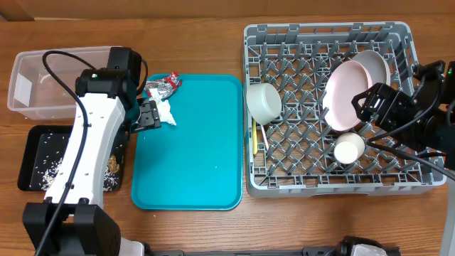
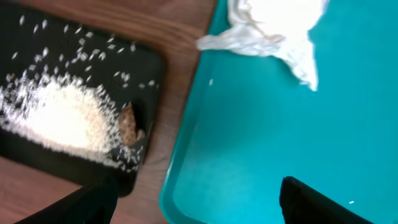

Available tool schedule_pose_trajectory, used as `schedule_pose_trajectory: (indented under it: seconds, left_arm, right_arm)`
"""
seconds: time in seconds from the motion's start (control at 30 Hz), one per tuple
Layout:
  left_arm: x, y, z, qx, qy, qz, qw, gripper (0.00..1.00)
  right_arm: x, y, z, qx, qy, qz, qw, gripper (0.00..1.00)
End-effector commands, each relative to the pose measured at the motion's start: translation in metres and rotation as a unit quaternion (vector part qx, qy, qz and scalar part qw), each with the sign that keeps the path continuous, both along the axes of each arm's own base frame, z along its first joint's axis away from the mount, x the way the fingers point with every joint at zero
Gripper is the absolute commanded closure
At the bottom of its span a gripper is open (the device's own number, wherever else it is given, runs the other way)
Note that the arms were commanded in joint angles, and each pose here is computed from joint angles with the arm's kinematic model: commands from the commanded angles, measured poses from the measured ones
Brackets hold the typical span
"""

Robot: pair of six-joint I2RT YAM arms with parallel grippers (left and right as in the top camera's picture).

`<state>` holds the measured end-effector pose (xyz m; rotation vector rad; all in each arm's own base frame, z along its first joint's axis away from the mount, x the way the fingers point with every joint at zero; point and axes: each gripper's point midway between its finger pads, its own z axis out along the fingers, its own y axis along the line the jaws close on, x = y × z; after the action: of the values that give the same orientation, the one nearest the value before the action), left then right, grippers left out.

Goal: Sort waste into correct bins and load items into the dishwasher rack
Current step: 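Grasp the white tissue on the teal tray with the left gripper, then carry the tissue left and drop it into the clear plastic bin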

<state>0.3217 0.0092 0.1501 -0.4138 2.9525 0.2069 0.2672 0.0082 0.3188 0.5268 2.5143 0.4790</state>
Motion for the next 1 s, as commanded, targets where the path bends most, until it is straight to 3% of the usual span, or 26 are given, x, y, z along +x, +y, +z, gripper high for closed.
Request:
schedule_pose_trajectory:
  seconds: [0.0, 0.47, 0.77, 0.83, 0.97]
  left_arm:
    - [0.006, -0.014, -0.001, -0.007, -0.012, -0.058, 0.998, 0.14]
    - [0.057, -0.029, -0.082, -0.004, -0.078, -0.105, 0.991, 0.05]
    - [0.067, -0.03, -0.143, -0.001, -0.038, -0.113, 0.993, 0.06]
    - [0.064, -0.029, -0.151, -0.001, -0.025, -0.113, 0.993, 0.16]
    - [0.058, -0.028, -0.149, 0.001, -0.01, -0.107, 0.994, 0.62]
  right_arm:
    - [0.001, -0.003, 0.008, -0.007, -0.013, -0.002, 1.0, 0.0]
    - [0.001, -0.003, 0.008, -0.007, -0.013, -0.002, 1.0, 0.0]
    - [0.001, -0.003, 0.008, -0.007, -0.013, -0.002, 1.0, 0.0]
    - [0.001, -0.003, 0.008, -0.007, -0.013, -0.002, 1.0, 0.0]
    - [0.001, -0.005, 0.007, -0.012, -0.012, -0.005, 1.0, 0.0]
